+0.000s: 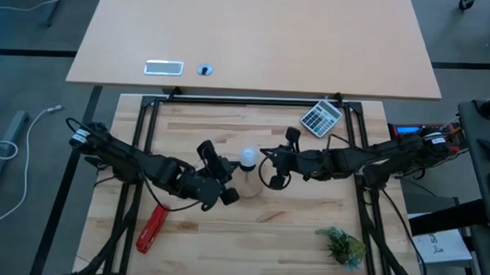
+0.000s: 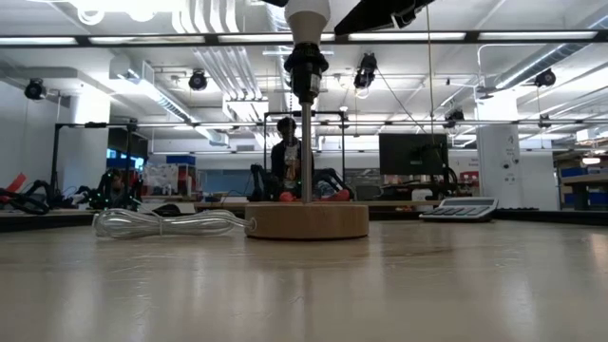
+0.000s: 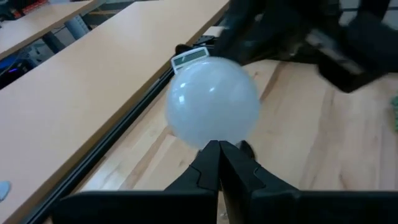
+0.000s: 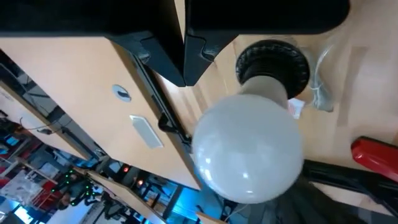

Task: Screw lightbulb
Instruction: Insert the lightbulb into the brown lamp

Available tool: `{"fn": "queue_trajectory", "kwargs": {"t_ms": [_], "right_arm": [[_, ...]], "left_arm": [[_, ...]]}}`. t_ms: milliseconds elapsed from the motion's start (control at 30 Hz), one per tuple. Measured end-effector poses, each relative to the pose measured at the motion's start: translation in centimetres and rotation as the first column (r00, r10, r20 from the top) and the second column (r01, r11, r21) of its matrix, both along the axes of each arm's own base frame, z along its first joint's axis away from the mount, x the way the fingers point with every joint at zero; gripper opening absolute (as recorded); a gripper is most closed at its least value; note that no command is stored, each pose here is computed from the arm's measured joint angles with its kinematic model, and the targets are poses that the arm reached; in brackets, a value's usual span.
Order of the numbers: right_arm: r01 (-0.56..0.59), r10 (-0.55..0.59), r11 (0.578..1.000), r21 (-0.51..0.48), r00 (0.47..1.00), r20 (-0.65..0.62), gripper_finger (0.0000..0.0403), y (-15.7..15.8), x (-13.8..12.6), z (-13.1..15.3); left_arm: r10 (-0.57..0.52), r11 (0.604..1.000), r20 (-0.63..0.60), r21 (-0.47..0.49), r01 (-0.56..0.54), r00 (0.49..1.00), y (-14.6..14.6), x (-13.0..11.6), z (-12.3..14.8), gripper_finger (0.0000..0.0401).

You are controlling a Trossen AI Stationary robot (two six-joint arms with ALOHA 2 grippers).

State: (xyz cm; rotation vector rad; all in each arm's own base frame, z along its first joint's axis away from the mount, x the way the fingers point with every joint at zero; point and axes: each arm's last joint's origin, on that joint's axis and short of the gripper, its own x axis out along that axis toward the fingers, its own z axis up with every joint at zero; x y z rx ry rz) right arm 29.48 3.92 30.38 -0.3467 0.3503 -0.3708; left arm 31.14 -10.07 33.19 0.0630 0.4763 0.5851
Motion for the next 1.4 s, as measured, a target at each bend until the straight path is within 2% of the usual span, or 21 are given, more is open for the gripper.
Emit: {"fn": "queue_trajectory", "kwargs": {"t_ms": [200,467,800,1033,1200,1400], "right_arm": [[-0.07,0.069,0.997,0.019,0.997,0.04,0.0,0.1,0.2,0.4],[-0.11,0.108,0.993,0.033,0.993,0.056,0.0,0.2,0.3,0.5],[-0.139,0.136,0.989,0.043,0.989,0.057,0.0,0.8,0.2,0.5],[-0.228,0.223,0.971,0.07,0.972,0.07,0.0,1.6,0.2,0.5],[-0.19,0.186,0.979,0.068,0.981,0.052,0.0,1.7,0.1,0.4],[-0.077,0.076,0.996,0.038,0.997,0.016,0.0,1.3,-0.1,0.1]], "left_arm": [[-0.015,1.0,-0.004,-0.009,0.015,1.0,0.0,0.0,0.0,0.0],[-0.004,1.0,-0.015,-0.001,0.004,1.0,0.4,0.1,0.0,0.0],[0.051,0.999,-0.024,0.015,-0.05,0.998,1.5,0.3,-0.5,0.0],[0.088,0.996,-0.016,0.024,-0.088,0.996,1.8,0.4,-0.7,0.0],[0.069,0.997,-0.052,0.046,-0.067,0.996,1.6,-0.2,-0.5,0.0],[0.036,0.999,-0.013,0.031,-0.035,0.999,0.8,-1.2,0.9,0.0]]}}
